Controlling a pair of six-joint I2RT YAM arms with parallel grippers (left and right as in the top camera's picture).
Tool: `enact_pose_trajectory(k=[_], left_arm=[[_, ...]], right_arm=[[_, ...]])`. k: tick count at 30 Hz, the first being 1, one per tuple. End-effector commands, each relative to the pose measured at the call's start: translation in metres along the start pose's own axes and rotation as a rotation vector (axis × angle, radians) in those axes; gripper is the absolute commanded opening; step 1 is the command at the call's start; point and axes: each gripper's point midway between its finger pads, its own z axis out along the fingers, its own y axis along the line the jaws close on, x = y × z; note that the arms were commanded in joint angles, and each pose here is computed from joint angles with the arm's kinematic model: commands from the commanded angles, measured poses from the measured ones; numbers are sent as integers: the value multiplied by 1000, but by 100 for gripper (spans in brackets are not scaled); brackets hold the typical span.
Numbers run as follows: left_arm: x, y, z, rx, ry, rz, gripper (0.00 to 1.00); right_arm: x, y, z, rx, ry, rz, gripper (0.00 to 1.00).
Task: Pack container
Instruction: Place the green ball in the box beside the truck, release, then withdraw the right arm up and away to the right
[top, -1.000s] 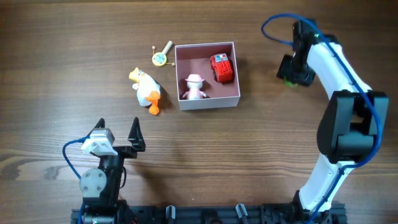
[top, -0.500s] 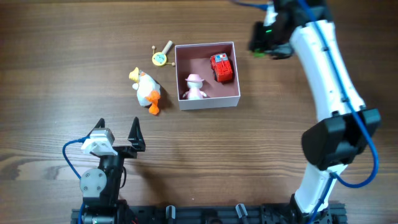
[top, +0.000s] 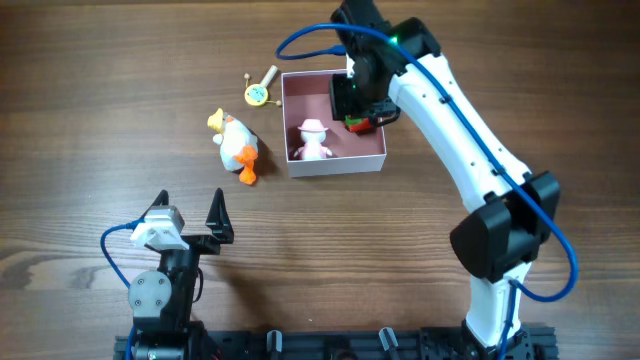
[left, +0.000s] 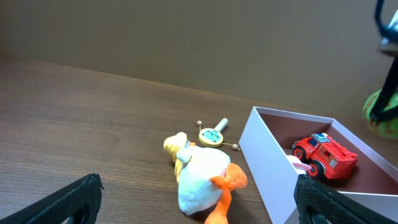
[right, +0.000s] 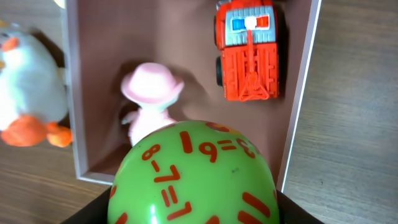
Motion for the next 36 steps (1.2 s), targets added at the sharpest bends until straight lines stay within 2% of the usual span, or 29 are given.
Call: enact_pose_trajectory(k=[1,12,17,27,32,36], left_arm=[[1,0,0,7,2,-10,100],[1,0,0,7,2,-10,100],[1,0,0,7,2,-10,100],[1,0,0,7,2,-10,100],[1,0,0,7,2,-10,100],[1,0,0,7,2,-10,100]], right_arm=[[7,-8,26,54,53,9,61],[21,-16,57,91,130,11,64],[20,-16,57,91,126,11,73],[16,-26,56,147,106,7,77],[3,-26,47,134,66,20,80],[-23,-38,16,127,-20,64,82]])
